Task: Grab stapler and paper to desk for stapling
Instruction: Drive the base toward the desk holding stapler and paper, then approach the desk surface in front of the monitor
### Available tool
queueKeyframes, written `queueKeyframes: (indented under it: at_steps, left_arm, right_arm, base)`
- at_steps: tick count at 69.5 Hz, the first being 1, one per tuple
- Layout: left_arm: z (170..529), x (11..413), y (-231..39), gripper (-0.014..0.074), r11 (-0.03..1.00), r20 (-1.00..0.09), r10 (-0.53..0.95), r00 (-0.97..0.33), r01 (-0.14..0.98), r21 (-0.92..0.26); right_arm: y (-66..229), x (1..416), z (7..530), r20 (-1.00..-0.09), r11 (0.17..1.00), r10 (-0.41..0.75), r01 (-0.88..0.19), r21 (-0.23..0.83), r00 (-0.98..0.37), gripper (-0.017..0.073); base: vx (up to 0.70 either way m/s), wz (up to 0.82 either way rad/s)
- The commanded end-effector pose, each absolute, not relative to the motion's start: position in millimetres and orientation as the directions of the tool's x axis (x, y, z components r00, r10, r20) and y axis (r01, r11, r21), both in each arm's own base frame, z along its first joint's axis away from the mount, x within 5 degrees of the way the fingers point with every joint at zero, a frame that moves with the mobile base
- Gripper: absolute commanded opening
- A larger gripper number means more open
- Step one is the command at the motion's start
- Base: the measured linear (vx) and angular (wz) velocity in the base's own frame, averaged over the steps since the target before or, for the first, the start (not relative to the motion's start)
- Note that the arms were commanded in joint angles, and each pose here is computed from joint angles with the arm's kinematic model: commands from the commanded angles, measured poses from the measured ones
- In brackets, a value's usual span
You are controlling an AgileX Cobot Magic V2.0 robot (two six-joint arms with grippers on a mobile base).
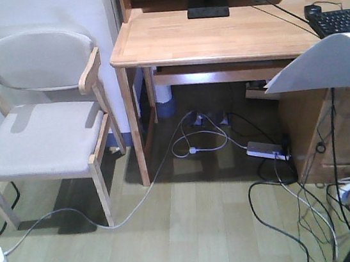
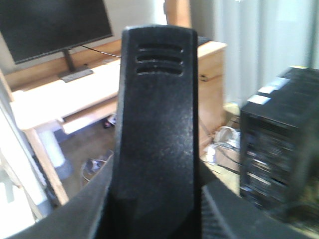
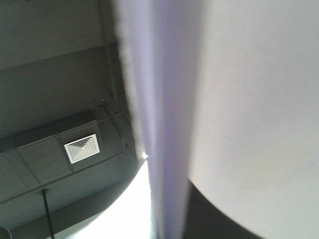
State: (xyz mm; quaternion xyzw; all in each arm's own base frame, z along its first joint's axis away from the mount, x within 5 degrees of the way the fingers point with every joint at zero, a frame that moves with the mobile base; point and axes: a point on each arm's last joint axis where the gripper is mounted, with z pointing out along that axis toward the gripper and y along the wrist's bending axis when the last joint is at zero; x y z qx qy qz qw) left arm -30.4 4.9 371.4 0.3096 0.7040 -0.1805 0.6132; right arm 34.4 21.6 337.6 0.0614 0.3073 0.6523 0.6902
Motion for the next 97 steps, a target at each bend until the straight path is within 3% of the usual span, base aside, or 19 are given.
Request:
queueKeyframes:
  at_steps: [1, 97]
  left_arm:
    - [388.6, -29.0, 4.0, -0.0006, 0.755, -0.992, 0.126, 0.028, 0.646, 0.114]
    - [388.6, -29.0, 4.0, -0.0006, 0.755, -0.992, 0.126, 0.028, 0.646, 0.114]
  right_arm:
    - [20.3, 30.9, 346.8, -0.330, 0.142, 0.944, -0.888, 0.437, -0.012, -0.0006]
    - [20.3, 30.8, 346.8, -0.330, 0.142, 0.944, -0.889, 0.436, -0.012, -0.0006]
  base:
    - [0.41, 0.03]
    - [0.33, -0.14]
